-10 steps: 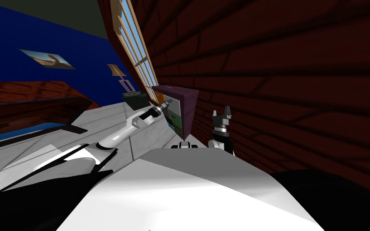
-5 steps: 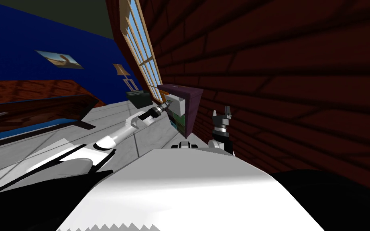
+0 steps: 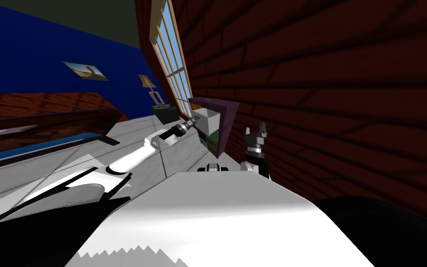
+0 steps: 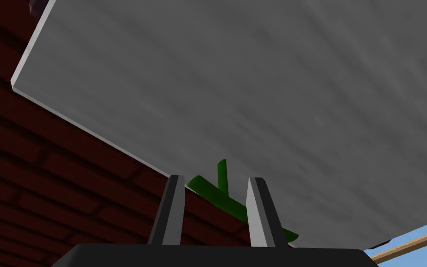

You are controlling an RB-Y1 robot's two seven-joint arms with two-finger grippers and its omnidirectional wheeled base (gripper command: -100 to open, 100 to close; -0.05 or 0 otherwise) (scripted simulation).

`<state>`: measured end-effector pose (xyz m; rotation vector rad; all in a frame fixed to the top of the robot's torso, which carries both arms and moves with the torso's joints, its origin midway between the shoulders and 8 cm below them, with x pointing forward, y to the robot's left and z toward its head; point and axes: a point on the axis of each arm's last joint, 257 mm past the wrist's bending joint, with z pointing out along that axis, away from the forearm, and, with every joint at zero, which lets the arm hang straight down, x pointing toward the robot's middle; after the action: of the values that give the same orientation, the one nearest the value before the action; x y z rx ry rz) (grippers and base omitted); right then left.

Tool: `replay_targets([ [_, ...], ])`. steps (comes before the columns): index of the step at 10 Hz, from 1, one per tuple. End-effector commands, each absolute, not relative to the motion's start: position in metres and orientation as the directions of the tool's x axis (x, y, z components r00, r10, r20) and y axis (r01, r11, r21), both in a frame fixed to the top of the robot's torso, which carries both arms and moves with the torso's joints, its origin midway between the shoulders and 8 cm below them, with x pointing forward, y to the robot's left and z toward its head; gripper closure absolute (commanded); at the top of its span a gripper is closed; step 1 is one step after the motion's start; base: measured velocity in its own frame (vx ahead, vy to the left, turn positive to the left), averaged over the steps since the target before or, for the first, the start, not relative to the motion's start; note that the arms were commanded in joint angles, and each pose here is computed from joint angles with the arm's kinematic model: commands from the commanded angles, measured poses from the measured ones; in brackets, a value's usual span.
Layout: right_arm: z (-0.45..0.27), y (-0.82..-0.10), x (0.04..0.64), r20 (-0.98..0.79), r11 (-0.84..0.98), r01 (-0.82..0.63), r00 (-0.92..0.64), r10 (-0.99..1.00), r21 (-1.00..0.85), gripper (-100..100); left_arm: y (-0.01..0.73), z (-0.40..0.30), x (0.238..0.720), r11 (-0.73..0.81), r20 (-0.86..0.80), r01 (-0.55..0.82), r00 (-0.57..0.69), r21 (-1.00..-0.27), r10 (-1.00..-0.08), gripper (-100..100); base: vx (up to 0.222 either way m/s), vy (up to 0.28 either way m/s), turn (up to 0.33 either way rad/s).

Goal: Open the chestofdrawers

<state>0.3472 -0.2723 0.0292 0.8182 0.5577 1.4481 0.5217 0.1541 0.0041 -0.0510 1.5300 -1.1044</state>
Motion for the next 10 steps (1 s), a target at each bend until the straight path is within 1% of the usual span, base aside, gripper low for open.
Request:
replay_targets([
  [1,0.029,-0.272,0.347,0.143,-0.063,-0.636,0.075,0.987,0.769,0,0.159,0.008,0.522,0.571,-0.752,0.507,-0.294,-0.646,-0.589,-100,-0.023,0.066,-0.21],
  [5,0.029,-0.272,0.347,0.143,-0.063,-0.636,0.075,0.987,0.769,0,0.173,0.017,0.523,0.613,-0.757,0.461,-0.254,-0.642,-0.602,-100,-0.019,0.062,-0.22],
  [6,0.029,-0.272,0.347,0.143,-0.063,-0.636,0.075,0.987,0.769,0,0.179,0.026,0.521,0.623,-0.758,0.452,-0.227,-0.638,-0.611,-100,-0.038,0.083,-0.293],
  [7,0.029,-0.272,0.347,0.143,-0.063,-0.636,0.075,0.987,0.769,0,0.182,0.022,0.524,0.633,-0.759,0.435,-0.229,-0.641,-0.61,-100,-0.042,0.065,-0.158],
  [8,0.029,-0.272,0.347,0.143,-0.063,-0.636,0.075,0.987,0.769,0,0.188,0.032,0.521,0.643,-0.759,0.426,-0.201,-0.637,-0.62,-100,-0.047,0.069,-0.292],
  [9,0.029,-0.272,0.347,0.143,-0.063,-0.636,0.075,0.987,0.769,0,0.191,0.028,0.524,0.652,-0.759,0.406,-0.202,-0.64,-0.619,-100,-0.042,0.064,-0.196],
  [10,0.029,-0.272,0.347,0.143,-0.063,-0.636,0.075,0.987,0.769,0,0.199,0.037,0.521,0.662,-0.759,0.394,-0.171,-0.637,-0.628,-100,-0.053,0.055,-0.28],
])
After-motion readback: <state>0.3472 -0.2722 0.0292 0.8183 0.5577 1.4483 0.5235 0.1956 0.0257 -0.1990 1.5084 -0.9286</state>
